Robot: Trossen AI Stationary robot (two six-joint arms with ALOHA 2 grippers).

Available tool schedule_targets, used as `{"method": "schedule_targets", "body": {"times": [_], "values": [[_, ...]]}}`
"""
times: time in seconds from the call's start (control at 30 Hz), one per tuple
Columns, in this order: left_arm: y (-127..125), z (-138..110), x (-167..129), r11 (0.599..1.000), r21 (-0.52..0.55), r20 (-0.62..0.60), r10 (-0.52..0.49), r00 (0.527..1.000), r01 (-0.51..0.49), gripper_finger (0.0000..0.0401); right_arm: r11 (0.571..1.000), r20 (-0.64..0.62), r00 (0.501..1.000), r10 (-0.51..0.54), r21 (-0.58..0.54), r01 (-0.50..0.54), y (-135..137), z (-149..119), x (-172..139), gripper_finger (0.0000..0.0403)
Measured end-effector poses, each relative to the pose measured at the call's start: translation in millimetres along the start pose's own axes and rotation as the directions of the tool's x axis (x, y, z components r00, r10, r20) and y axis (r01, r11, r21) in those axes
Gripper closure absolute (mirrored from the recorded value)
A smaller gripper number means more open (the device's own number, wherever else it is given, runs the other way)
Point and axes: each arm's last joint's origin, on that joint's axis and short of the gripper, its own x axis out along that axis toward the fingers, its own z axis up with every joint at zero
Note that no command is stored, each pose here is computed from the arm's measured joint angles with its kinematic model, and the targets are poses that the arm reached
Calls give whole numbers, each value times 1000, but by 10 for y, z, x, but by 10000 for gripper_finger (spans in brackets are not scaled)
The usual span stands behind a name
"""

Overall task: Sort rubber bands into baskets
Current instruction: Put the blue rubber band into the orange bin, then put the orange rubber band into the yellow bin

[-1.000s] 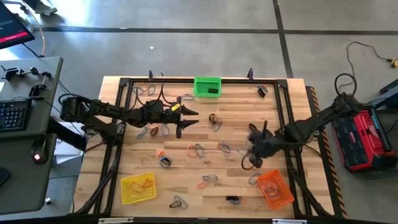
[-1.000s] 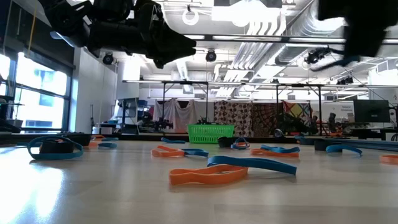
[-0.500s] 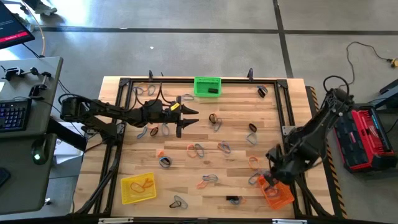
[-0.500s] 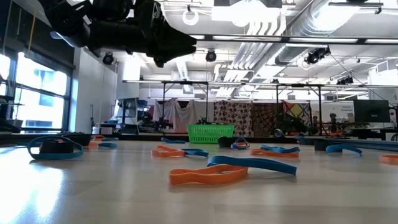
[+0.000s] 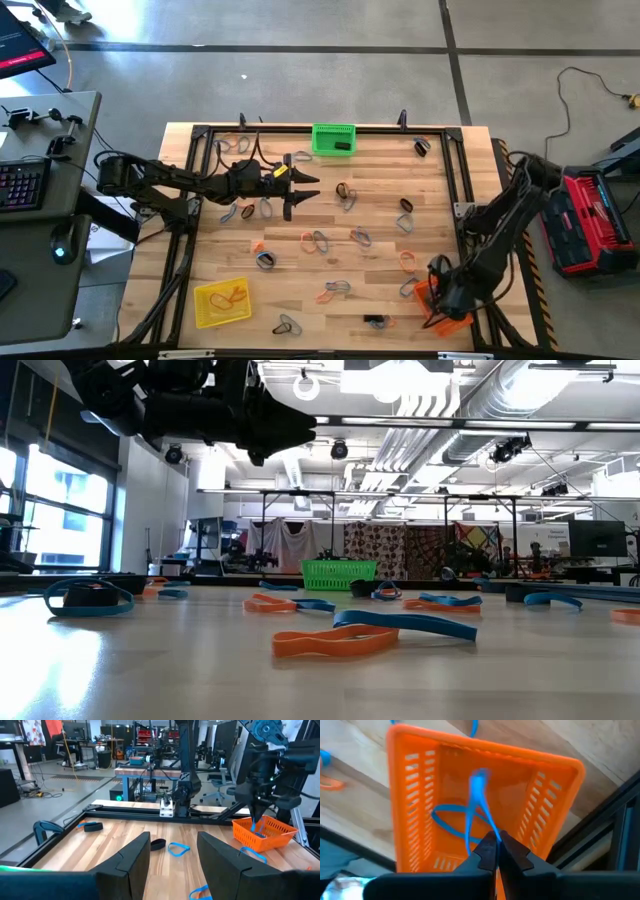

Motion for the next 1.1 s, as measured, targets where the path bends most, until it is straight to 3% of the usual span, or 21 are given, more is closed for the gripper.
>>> {"method": "schedule_targets", "body": {"times": [0.3, 0.5, 0.73, 0.9, 1.1], "values": [[0, -2, 0, 1000, -1, -2, 0, 1000, 0, 244, 998, 8, 998, -65, -13, 65, 76, -1, 194, 382], [0, -4, 0, 1000, 0, -4, 0, 1000, 0, 245, 998, -16, 997, -69, 9, 69, 106, 53, 197, 323], [17, 20, -20, 1000, 10, -6, 18, 1000, -18, 246, 992, -144, 982, -123, -23, 121, 139, 150, 121, 265], [30, 119, -128, 1000, 28, -34, -12, 999, 13, 269, 987, -89, 985, -148, -81, 141, 212, 152, -142, 284], [-4, 202, -301, 997, 65, -120, -29, 992, 37, 319, 975, 38, 990, -133, -177, 138, 310, 229, -477, 365]]}}
